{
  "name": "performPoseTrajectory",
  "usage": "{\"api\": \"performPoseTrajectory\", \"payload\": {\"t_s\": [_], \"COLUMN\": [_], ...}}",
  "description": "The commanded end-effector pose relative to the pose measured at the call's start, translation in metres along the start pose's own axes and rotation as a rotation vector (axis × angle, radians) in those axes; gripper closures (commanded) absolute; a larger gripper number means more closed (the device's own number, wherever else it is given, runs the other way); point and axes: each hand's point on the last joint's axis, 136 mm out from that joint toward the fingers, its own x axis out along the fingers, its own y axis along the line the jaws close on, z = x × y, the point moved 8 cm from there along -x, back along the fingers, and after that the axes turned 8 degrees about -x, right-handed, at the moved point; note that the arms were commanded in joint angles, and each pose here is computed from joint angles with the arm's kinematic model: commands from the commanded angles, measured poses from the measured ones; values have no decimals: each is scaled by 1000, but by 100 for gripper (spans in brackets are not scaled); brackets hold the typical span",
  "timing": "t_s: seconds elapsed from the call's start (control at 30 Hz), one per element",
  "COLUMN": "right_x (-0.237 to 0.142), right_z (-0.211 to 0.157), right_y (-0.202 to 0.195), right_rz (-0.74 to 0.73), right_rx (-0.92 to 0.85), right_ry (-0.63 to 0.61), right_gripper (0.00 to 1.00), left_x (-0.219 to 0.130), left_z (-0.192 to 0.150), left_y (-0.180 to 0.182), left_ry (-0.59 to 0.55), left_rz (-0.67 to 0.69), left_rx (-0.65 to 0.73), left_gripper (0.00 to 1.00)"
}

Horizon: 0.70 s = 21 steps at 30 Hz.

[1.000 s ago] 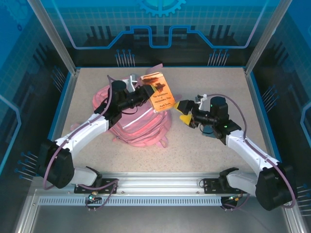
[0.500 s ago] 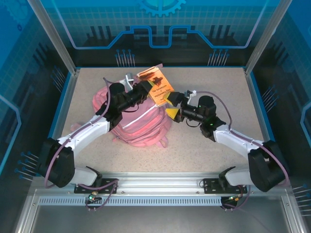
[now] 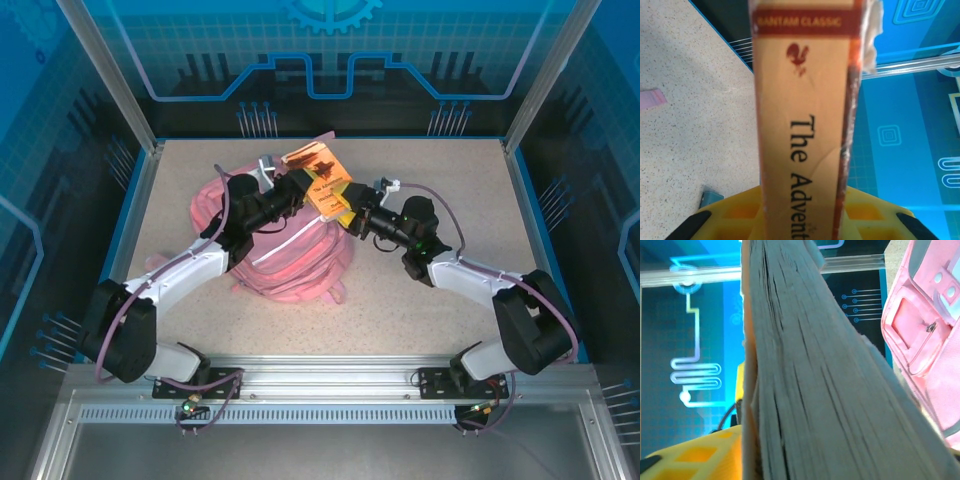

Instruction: Pack books, pencil case, and school supplies into a backpack

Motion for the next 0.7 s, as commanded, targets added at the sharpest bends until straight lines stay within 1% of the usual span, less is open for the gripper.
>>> {"api": "performPoseTrajectory", "payload": {"t_s": [0.0, 0.1, 0.2, 0.23, 0.27, 0.33, 0.4, 0.47, 0.5, 0.6, 0.63, 0.67], "right_x": [-5, -12, -20, -24, -28, -40, -53, -68, -75, -98, -104, -111], "right_z": [-1, -1, -1, -1, -2, -1, 0, 2, 3, 4, 5, 5], "right_y": [10, 10, 19, 22, 25, 32, 35, 39, 41, 38, 47, 48], "right_rz": [32, -28, -107, -138, -166, -227, -295, -366, -394, -506, -518, -547], "right_rx": [-32, -65, -146, -180, -207, -268, -318, -378, -403, -462, -493, -506], "right_ry": [-25, -46, -55, -60, -63, -78, -91, -105, -109, -124, -134, -142], "right_gripper": [56, 70, 81, 83, 84, 85, 85, 85, 85, 85, 85, 85], "left_x": [-2, -4, -10, -13, -15, -24, -31, -40, -44, -57, -62, -66], "left_z": [2, 0, -3, -4, -5, -8, -10, -14, -15, -16, -16, -15], "left_y": [-7, -4, 4, 8, 11, 23, 31, 37, 40, 49, 52, 54], "left_ry": [-20, -10, 1, 8, 13, 28, 68, 115, 139, 200, 210, 221], "left_rz": [-43, -21, 32, 58, 84, 175, 255, 361, 410, 570, 631, 688], "left_rx": [7, 12, 30, 40, 55, 85, 145, 238, 285, 432, 482, 533], "left_gripper": [74, 69, 55, 48, 41, 23, 14, 8, 7, 6, 5, 5]}}
